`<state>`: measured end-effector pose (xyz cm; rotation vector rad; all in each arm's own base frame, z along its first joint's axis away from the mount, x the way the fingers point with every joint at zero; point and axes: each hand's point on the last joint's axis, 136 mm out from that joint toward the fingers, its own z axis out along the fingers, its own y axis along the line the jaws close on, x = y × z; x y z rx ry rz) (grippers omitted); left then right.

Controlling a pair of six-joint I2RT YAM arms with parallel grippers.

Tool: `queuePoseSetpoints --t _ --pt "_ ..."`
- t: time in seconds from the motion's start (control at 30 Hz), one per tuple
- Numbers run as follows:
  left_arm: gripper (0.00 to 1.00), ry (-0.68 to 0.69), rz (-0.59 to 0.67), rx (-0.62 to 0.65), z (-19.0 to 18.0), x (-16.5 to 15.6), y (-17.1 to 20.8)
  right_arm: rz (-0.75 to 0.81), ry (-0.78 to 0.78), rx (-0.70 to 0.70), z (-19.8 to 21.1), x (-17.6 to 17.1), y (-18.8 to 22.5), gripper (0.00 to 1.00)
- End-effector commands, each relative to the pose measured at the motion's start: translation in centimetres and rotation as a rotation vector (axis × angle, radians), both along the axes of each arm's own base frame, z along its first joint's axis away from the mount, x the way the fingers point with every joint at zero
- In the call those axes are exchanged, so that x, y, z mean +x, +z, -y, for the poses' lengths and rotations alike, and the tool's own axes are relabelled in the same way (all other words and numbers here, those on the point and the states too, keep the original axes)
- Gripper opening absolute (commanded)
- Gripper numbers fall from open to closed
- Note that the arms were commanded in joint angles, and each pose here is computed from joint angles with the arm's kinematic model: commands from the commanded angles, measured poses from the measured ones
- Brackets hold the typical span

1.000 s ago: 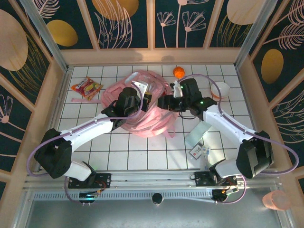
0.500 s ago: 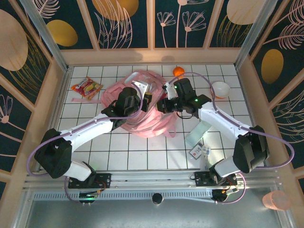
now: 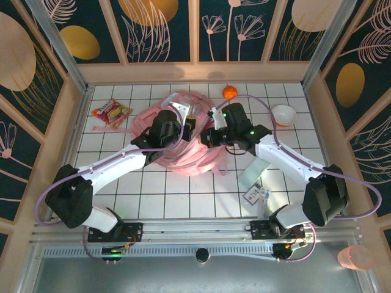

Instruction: Pack the student bag

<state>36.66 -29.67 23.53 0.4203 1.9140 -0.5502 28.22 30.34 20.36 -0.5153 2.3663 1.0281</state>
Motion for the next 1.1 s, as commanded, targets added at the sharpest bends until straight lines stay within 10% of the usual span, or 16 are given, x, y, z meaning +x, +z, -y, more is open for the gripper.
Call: queuePoseSetpoints --t 0.0,0.73,0.97,1.07 --pt "0.0 0.112 0.213 -0.233 -0.3 2.3 10.5 -0.04 0.027 0.043 -1.6 -2.2 0.2 0.0" --pt "0.0 0.342 0.177 -0.666 -0.9 6.6 16.6 -0.343 -0.16 0.332 -7.4 -5.0 -2.9 0.0" --pt "0.0 0.344 0.205 -0.589 -1.4 6.4 16.9 -0.324 -0.195 0.321 -7.1 -4.4 -2.4 0.0" --pt "0.0 0.363 0.209 -0.477 -2.2 6.3 15.2 -0.304 -0.237 0.254 -5.2 -4.4 -2.3 0.31"
